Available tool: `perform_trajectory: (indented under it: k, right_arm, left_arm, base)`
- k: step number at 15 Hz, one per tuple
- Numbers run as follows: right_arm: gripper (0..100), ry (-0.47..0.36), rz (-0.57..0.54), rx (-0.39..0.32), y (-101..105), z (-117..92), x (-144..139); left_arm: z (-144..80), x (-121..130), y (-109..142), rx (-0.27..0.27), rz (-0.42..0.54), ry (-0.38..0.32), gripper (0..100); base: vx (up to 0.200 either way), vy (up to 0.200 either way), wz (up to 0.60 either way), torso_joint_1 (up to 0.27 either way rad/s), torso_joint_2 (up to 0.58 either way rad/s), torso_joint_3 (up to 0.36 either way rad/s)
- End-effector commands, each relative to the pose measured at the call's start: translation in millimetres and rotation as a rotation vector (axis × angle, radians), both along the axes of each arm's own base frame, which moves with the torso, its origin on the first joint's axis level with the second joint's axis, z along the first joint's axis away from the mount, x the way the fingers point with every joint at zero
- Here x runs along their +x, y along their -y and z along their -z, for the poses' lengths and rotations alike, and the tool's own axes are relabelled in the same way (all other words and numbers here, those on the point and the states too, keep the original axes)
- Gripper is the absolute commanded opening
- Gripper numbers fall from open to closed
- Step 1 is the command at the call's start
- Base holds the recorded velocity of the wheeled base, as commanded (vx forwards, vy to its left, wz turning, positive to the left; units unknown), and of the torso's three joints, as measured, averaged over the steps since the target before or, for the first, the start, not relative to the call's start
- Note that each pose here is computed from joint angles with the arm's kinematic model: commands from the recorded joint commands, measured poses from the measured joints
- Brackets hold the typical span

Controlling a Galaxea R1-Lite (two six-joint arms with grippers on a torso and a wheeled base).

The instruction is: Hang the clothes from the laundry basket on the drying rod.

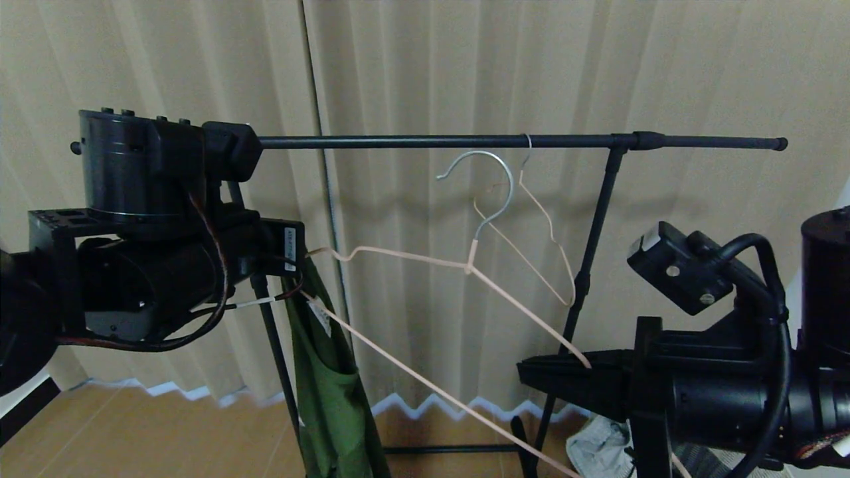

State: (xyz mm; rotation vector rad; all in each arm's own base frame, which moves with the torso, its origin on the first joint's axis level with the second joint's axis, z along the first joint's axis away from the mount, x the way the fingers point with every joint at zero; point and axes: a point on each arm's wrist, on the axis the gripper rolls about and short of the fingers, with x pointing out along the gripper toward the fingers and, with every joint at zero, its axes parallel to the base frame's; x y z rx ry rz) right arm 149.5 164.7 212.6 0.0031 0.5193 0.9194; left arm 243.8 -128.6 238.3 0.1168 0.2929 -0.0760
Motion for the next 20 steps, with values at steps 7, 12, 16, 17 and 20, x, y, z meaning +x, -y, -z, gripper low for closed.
perform_trajectory:
  k: [7,12,16,17,20]
  right_arm:
    - [0,-0.038,0.148,-0.043,-31.4,9.3,38.3]
    - [0,-0.051,0.221,-0.047,-50.8,13.4,59.0]
    - [0,-0.073,0.257,-0.083,-46.8,17.8,55.6]
    - [0,-0.067,0.276,-0.091,-46.4,18.1,56.4]
    - [0,-0.039,0.341,-0.091,-44.3,14.8,64.9]
  left_arm:
    - [3.0,-1.8,-3.4,0.033,-0.078,0.002,0]
    - [8.5,-8.5,-10.6,0.045,-0.096,-0.021,0]
    - [-0.6,-3.7,-28.0,0.034,-0.162,0.005,0]
    - [-1.2,-4.4,-29.6,0.033,-0.166,0.007,0]
    - [1.0,-12.3,-33.7,0.043,-0.166,-0.012,0]
  base:
    - [0.0,0.0,0.0,0.0,0.0,0.0]
    - [0.0,0.0,0.0,0.0,0.0,0.0]
    - [0.0,0.0,0.0,0.0,0.0,0.0]
    - [0.0,0.0,0.0,0.0,0.0,0.0]
    - [0.0,0.0,0.0,0.0,0.0,0.0]
